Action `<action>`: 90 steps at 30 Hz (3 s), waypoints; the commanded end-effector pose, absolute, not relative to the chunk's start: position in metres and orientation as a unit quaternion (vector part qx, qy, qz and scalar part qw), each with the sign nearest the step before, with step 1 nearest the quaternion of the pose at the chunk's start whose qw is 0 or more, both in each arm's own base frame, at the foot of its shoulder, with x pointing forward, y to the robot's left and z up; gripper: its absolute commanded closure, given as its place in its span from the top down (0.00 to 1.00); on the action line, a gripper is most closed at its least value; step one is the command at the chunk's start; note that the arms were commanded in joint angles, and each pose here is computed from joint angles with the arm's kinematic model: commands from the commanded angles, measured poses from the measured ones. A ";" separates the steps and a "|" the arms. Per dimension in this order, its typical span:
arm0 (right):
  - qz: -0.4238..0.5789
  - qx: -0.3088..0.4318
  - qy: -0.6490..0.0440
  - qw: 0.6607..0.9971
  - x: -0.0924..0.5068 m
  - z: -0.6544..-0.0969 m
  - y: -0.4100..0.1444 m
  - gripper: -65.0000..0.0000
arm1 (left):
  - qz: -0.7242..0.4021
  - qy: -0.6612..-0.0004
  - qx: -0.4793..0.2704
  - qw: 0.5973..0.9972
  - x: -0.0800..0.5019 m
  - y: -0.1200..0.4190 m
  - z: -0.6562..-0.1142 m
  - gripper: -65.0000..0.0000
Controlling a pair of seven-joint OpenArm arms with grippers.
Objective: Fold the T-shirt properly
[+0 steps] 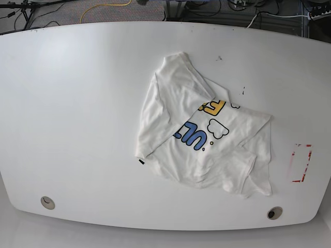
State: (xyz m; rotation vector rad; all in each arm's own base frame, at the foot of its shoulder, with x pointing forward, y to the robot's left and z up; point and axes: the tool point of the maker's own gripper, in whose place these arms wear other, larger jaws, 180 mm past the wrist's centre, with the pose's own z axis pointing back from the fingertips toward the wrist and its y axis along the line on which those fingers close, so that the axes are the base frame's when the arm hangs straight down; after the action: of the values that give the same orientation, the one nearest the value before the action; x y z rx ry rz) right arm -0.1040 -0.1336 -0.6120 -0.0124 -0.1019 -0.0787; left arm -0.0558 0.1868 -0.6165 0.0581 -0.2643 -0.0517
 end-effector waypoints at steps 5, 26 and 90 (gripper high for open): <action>-0.038 -0.013 -0.063 0.997 -0.114 -0.595 -0.140 0.14 | -0.044 -0.161 0.035 0.985 -0.057 0.195 -0.599 0.36; -0.026 -0.025 -0.138 0.990 -0.093 -0.529 -0.153 0.13 | -0.050 -0.202 0.042 0.977 -0.057 0.194 -0.559 0.37; -0.010 -0.043 -0.317 0.947 0.001 -0.386 -0.166 0.13 | -0.083 -0.372 0.140 0.914 -0.003 0.241 -0.370 0.37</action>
State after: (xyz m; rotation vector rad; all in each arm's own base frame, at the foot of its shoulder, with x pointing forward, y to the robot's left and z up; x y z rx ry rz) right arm -0.0022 -0.1643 -0.3944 -0.0843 -0.6194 -0.0167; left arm -0.0021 0.2394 -0.3782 0.2810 -0.7535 -0.1674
